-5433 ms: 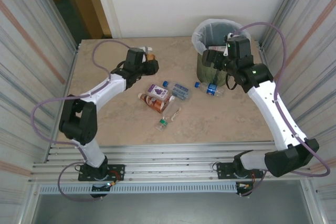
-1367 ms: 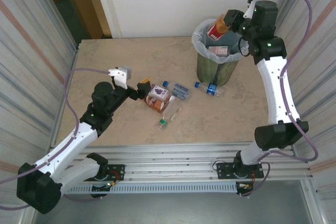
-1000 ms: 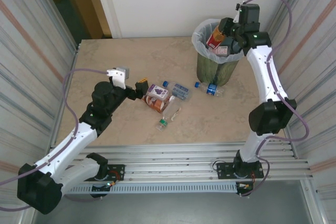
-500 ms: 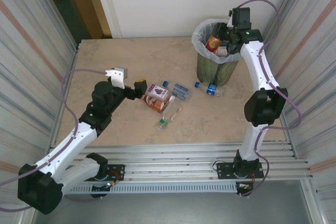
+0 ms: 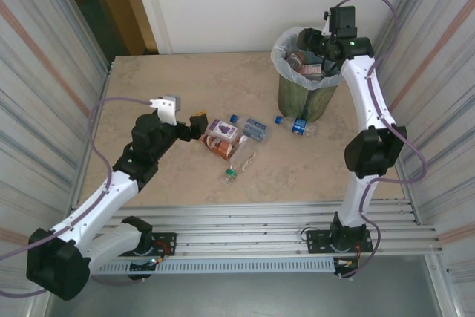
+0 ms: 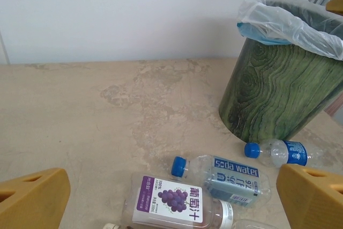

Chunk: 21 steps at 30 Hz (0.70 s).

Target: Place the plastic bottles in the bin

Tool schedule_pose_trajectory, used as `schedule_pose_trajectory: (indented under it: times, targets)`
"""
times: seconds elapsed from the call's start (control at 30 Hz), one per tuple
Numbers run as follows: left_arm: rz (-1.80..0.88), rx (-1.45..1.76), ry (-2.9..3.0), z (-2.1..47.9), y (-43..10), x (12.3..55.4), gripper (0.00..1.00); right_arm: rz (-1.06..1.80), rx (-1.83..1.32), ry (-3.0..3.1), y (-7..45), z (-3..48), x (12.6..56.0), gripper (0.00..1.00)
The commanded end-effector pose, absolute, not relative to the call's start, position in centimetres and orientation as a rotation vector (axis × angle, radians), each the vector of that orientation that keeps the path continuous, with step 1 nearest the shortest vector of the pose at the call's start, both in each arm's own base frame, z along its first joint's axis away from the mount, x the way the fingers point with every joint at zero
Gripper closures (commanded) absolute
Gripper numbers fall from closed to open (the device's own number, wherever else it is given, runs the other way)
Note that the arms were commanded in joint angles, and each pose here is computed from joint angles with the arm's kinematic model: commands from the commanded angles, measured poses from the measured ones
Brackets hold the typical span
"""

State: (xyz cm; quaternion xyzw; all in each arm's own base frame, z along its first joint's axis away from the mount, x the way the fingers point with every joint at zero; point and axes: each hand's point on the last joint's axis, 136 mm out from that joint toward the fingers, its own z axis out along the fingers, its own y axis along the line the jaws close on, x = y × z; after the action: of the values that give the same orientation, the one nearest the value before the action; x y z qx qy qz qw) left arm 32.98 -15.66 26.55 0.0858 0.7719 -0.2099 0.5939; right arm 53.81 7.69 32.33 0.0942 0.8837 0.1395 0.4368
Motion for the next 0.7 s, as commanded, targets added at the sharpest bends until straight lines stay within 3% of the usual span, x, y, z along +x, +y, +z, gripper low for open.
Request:
schedule_pose_trajectory:
  times: [0.0, 0.4, 0.67]
  targets:
    - [-0.477, 0.164, 1.806, 26.3, -15.2, 33.3, 0.01, 0.313, 0.173, 2.158, 8.1, 35.4, 51.2, 0.2]
    - [-0.373, -0.072, 1.959, 23.6, -12.6, 35.3, 0.01, 0.207, 0.01, 2.158, 11.9, 34.5, 43.6, 0.0]
    - [-0.369, -0.295, 2.185, 19.0, -12.2, 35.6, 0.01, 0.068, -0.035, 2.214, 13.4, 31.6, 38.6, 0.02]
